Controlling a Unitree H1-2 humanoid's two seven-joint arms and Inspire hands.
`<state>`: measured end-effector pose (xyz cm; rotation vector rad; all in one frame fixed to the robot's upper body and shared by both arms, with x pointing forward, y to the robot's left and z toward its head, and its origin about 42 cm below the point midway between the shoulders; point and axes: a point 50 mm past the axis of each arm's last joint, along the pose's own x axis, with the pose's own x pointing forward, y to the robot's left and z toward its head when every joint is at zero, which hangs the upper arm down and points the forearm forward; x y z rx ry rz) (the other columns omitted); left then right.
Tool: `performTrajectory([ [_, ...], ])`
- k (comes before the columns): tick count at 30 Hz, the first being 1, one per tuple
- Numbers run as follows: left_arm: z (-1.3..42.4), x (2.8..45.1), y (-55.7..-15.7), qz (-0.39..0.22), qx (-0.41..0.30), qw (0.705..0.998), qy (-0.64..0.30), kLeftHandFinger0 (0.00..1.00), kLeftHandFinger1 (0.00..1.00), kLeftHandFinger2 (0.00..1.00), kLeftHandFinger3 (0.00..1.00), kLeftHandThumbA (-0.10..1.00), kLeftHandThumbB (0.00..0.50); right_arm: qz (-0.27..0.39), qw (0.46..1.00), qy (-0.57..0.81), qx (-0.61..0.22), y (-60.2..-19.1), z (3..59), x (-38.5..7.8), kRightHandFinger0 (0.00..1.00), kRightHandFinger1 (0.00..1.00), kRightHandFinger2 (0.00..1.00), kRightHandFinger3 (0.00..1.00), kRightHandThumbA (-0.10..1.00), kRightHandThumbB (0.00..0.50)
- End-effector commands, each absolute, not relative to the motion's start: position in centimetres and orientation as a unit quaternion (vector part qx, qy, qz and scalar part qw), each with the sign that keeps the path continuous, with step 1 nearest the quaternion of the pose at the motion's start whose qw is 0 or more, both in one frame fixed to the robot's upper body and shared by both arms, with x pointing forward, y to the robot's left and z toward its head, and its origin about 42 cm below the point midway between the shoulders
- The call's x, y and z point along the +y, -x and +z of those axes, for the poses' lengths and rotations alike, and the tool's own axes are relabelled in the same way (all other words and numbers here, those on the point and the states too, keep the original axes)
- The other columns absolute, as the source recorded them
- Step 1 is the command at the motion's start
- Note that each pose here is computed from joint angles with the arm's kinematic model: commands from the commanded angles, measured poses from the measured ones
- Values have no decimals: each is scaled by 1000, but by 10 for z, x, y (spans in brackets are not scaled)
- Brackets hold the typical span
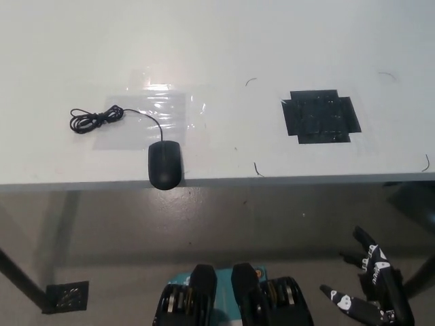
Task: The robot uses left hand to click on the left button of the black mouse, which is placed on the left area of the table
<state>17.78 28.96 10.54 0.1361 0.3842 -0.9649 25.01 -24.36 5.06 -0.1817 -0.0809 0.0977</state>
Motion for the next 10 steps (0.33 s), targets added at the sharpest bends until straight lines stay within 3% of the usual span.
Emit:
performTrajectory([
  [1, 212, 222, -103, -280, -163, 945, 34, 0, 0, 0, 1000, 1000, 330, 59, 990, 90, -91, -248, 65, -244, 742, 735, 973, 1000, 892, 36],
  [2, 183, 218, -116, -244, -151, 958, -13, 0, 0, 1, 1000, 1000, 307, 60, 990, 90, -89, -247, 64, -243, 741, 734, 969, 1000, 891, 37],
  [4, 150, 218, -135, -214, -132, 968, -21, 0, 0, 0, 1000, 1000, 286, 62, 990, 91, -85, -246, 63, -240, 740, 732, 958, 1000, 906, 55],
  [7, 98, 224, -178, -147, -109, 981, -68, 0, 0, 1, 1000, 1000, 179, 61, 990, 86, -89, -245, 61, -234, 723, 722, 947, 1000, 922, 53],
  [10, 89, 227, -191, -136, -98, 984, -61, 0, 0, 21, 1000, 1000, 196, 59, 991, 85, -91, -244, 61, -235, 718, 720, 950, 1000, 927, 43],
])
